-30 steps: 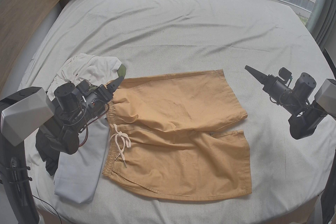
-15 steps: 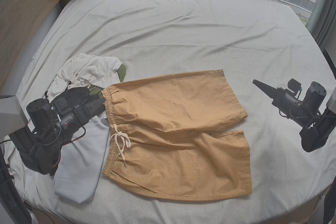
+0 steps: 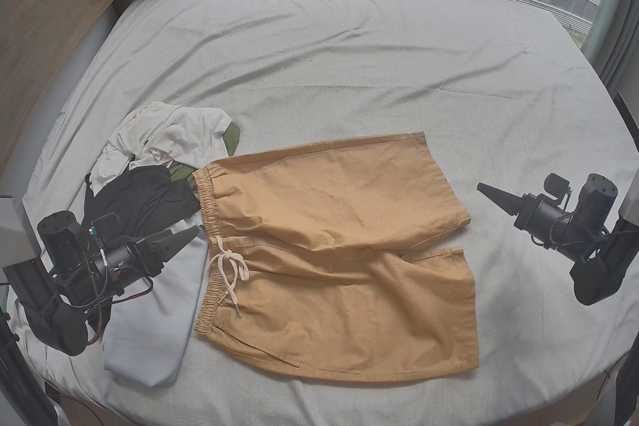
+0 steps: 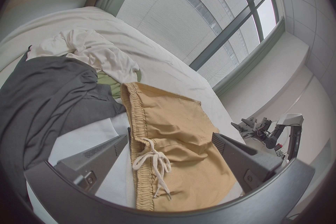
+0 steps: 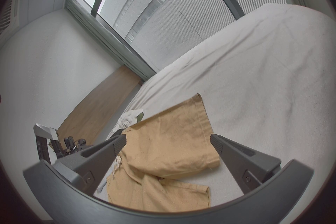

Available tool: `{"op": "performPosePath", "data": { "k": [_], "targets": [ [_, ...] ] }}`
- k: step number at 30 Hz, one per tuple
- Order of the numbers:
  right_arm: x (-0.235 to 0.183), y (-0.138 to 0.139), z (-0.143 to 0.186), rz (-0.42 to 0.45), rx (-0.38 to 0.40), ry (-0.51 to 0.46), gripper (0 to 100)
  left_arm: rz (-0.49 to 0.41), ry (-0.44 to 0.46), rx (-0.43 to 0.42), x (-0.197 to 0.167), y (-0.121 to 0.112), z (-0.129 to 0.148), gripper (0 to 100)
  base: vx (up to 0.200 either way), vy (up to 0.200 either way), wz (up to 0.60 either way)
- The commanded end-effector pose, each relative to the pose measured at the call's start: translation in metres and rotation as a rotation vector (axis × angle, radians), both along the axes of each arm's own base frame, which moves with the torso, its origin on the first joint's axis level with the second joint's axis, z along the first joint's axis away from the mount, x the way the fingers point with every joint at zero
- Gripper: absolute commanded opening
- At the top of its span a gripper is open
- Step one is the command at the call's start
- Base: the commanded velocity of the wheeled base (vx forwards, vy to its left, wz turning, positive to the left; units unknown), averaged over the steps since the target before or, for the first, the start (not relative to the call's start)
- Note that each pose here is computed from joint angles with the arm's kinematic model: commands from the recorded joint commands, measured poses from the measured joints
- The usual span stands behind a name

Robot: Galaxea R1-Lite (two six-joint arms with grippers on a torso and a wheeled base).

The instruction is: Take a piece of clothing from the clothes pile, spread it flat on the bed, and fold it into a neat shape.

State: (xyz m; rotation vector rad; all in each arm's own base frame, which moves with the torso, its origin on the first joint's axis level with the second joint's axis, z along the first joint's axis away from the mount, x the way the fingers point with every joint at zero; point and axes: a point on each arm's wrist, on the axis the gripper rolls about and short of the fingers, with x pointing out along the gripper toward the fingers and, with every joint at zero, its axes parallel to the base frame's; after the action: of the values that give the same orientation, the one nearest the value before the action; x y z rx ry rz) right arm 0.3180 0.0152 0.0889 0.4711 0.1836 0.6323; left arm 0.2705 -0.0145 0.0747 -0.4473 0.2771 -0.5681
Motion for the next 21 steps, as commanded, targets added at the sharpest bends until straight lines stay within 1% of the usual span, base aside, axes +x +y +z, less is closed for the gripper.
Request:
{"op": "performPosePath", "data": {
  "k": [1, 4, 7, 12, 16, 21],
  "targets": [
    [0.005, 0.001, -0.033, 0.008, -0.034, 0.082, 100, -0.025, 0.023, 0.0, -0.007, -0.006, -0.003, 100, 0.0, 0.0, 0.0],
    [0.002, 0.003, -0.046, 0.016, -0.061, 0.113, 100, -0.049, 0.039, 0.001, -0.011, -0.011, -0.005, 100, 0.0, 0.0, 0.0],
    [-0.001, 0.006, -0.054, 0.032, -0.096, 0.122, 100, -0.063, 0.047, 0.004, -0.012, -0.015, -0.007, 100, 0.0, 0.0, 0.0],
    [-0.003, 0.007, -0.057, 0.035, -0.103, 0.13, 100, -0.068, 0.049, 0.005, -0.013, -0.016, -0.007, 100, 0.0, 0.0, 0.0],
    [-0.003, 0.007, -0.063, 0.037, -0.108, 0.148, 100, -0.063, 0.034, -0.015, -0.007, -0.016, -0.003, 100, 0.0, 0.0, 0.0],
    [-0.003, 0.008, -0.075, 0.048, -0.141, 0.16, 100, -0.071, 0.05, -0.015, -0.009, -0.017, -0.006, 100, 0.0, 0.0, 0.0]
  ]
}}
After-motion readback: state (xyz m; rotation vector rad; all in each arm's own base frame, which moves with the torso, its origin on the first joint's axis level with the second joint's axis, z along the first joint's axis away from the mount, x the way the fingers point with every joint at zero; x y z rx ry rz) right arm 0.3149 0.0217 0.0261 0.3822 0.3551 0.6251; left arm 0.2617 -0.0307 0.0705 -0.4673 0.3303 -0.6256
